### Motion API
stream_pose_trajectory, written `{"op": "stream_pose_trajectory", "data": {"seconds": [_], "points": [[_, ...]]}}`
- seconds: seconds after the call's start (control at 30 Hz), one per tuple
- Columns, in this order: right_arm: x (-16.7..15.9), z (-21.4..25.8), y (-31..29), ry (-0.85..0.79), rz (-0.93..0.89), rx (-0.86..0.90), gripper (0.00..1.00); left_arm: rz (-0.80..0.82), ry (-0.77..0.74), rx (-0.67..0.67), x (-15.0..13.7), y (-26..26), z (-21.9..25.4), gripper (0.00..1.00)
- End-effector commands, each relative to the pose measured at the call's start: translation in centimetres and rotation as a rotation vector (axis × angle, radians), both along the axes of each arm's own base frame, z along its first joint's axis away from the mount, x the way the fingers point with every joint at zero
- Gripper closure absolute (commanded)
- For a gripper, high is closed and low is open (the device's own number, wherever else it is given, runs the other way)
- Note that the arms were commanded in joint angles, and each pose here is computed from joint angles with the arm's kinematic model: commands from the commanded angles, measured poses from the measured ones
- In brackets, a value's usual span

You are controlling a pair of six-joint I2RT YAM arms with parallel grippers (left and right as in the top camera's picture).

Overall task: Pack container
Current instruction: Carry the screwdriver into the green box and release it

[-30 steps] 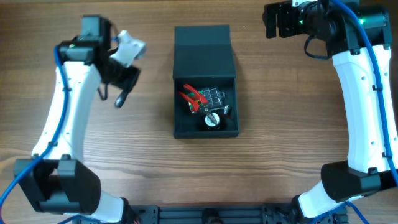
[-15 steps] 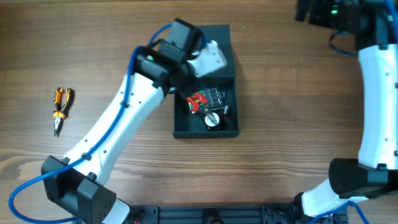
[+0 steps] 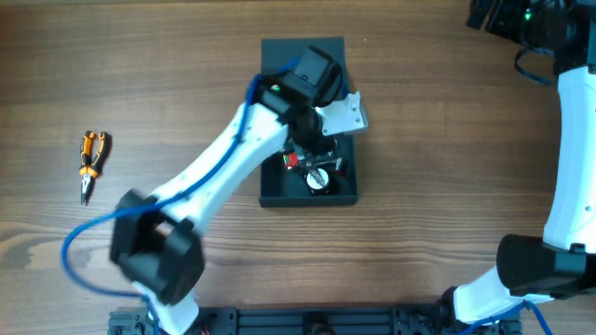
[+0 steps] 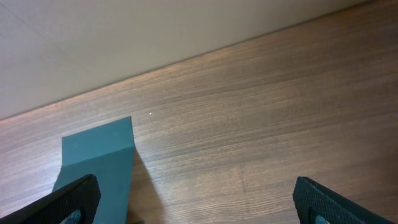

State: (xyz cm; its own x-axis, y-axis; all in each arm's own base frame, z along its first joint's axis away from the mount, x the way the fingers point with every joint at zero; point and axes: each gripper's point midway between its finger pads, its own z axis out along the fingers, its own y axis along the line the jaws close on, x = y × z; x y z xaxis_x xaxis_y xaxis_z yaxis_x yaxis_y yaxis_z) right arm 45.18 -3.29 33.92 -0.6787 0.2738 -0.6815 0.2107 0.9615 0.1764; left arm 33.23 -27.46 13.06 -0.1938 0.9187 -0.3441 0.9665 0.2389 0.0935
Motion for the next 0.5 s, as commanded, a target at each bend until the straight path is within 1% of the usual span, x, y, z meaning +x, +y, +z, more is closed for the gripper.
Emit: {"op": "stream_pose_trajectory", "data": {"seconds": [0.0, 0.17, 0.33, 0.4, 0.43, 0.47], "points": [[0.3, -0.6, 0.2, 0.012, 0.015, 0.008, 0.0, -0.038, 0.082, 0.014, -0.3, -0.9, -3.2, 0.96], [0.3, -0.6, 0.2, 0.013, 0.015, 0.008, 0.0, -0.04, 0.143, 0.039, -0.6, -1.0, -5.8, 0.96], [0.3, -0.6, 0.2, 0.012, 0.017, 0.004, 0.0, -0.04, 0.161, 0.05, -0.8, -0.8, -6.5, 0.95], [0.4, -0.6, 0.2, 0.01, 0.018, 0.004, 0.0, -0.036, 0.163, 0.051, -0.8, -0.8, -6.5, 0.71], [0.4, -0.6, 0.2, 0.01, 0.02, 0.002, 0.0, -0.036, 0.165, 0.053, -0.9, -0.8, -6.5, 0.53], [0.4, -0.6, 0.2, 0.01, 0.021, 0.001, 0.0, -0.036, 0.167, 0.054, -0.9, -0.8, -6.5, 0.52]]}}
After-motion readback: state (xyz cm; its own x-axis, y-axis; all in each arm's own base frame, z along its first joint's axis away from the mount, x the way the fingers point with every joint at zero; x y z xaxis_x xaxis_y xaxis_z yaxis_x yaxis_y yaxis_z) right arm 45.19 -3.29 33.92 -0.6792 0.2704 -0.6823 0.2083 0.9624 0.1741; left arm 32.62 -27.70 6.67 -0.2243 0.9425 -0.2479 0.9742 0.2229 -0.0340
